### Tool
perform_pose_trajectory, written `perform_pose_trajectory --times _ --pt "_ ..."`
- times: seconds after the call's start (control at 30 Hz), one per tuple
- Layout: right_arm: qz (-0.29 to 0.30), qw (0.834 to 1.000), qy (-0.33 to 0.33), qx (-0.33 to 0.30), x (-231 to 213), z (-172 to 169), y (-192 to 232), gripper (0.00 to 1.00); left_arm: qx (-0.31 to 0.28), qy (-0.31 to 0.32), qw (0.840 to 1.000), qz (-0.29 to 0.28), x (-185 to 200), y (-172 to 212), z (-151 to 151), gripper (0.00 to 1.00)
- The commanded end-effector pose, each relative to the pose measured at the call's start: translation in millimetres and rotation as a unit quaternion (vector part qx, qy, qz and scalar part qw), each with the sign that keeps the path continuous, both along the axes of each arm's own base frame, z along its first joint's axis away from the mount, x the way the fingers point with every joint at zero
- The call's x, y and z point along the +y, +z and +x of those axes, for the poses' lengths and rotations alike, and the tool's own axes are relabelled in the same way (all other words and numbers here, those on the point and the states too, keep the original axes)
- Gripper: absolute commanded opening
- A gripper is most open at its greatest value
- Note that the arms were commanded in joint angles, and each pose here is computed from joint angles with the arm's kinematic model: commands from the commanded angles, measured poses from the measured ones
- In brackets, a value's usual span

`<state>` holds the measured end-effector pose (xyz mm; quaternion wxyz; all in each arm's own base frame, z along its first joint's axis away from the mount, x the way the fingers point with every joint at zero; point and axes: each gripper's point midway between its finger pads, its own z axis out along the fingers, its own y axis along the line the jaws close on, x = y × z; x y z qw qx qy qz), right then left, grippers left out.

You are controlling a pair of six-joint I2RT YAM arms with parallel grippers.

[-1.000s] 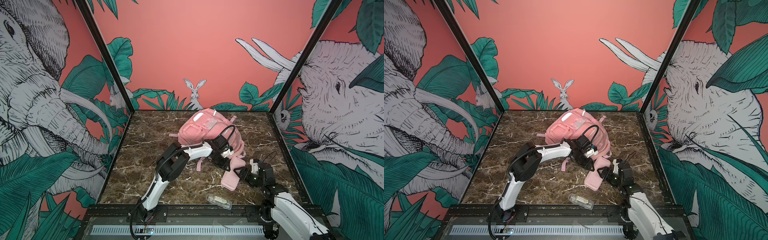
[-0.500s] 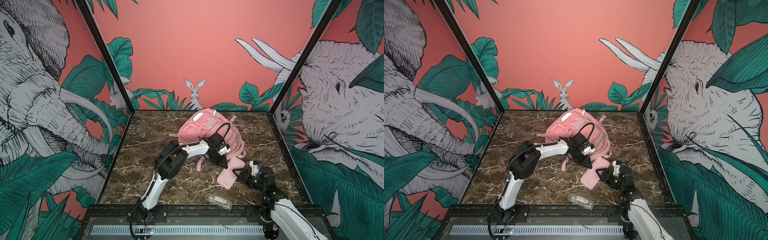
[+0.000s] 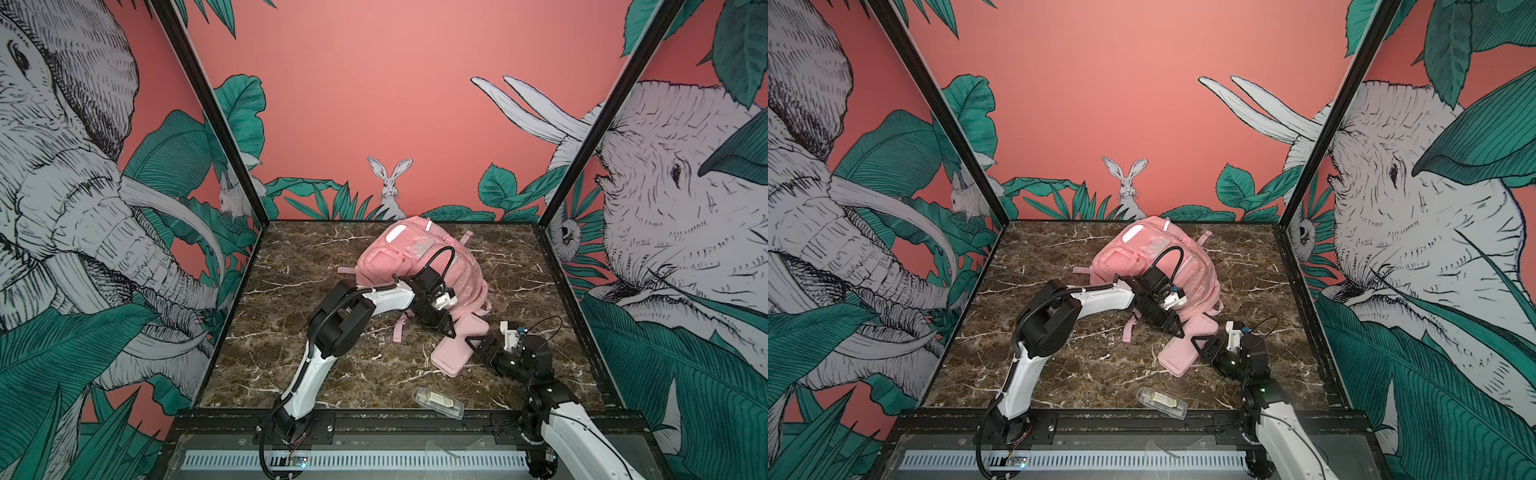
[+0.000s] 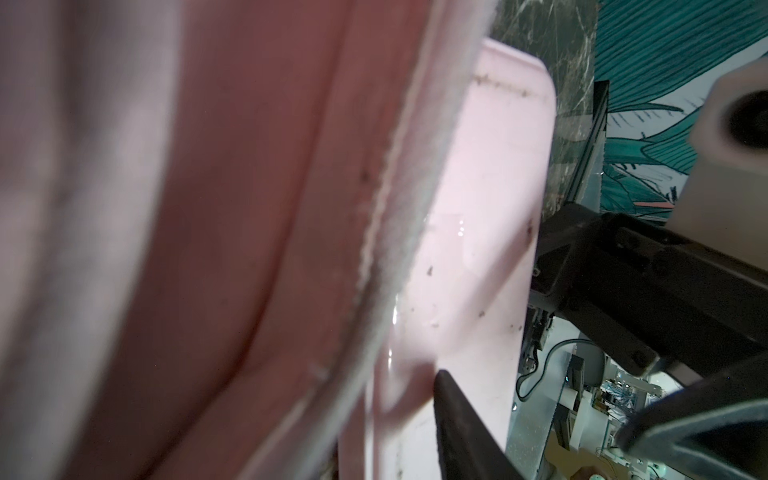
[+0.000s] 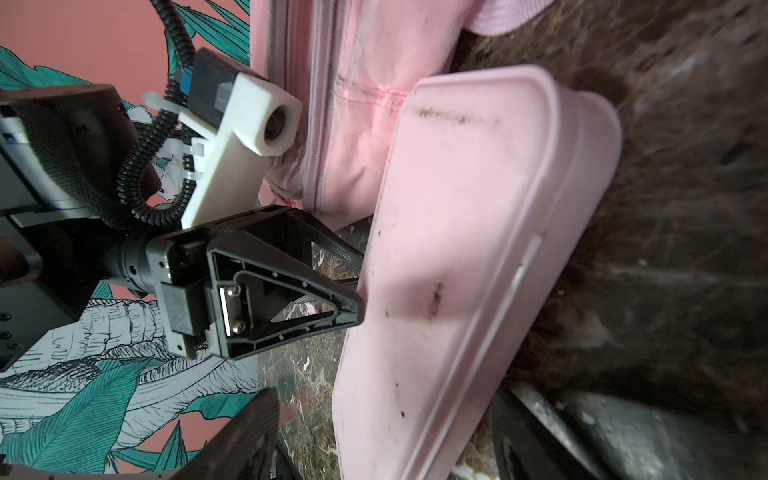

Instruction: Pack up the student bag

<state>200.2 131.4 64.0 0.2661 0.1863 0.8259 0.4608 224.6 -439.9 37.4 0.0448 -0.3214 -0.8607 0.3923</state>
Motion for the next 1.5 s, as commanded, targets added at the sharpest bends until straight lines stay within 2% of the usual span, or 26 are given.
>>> perform_pose_trajectory --times 0.0,0.5,1.0,1.2,1.3,1.47 --pt "0.021 0.996 0.009 -0.084 6 14 35 0.78 0.022 0.014 0.999 0.037 16 -21 -5 0.45" --pt "0.026 0.995 -0.004 -0.092 5 24 38 0.79 0.048 0.007 0.999 0.009 9 -17 -11 0.48" --pt "0.030 0.994 0.031 -0.103 22 44 52 0.76 0.054 0.007 0.999 0.001 8 -16 -13 0.48" --pt "0.030 0.993 0.033 -0.107 25 46 55 0.75 0.055 0.008 0.998 0.010 12 -20 -15 0.36" --pt "0.029 0.992 0.032 -0.116 25 45 60 0.75 0.057 0.009 0.998 0.012 13 -21 -15 0.35" --pt "0.006 0.995 0.039 -0.092 25 46 49 0.74 0.058 0.010 0.998 0.004 11 -17 -15 0.35"
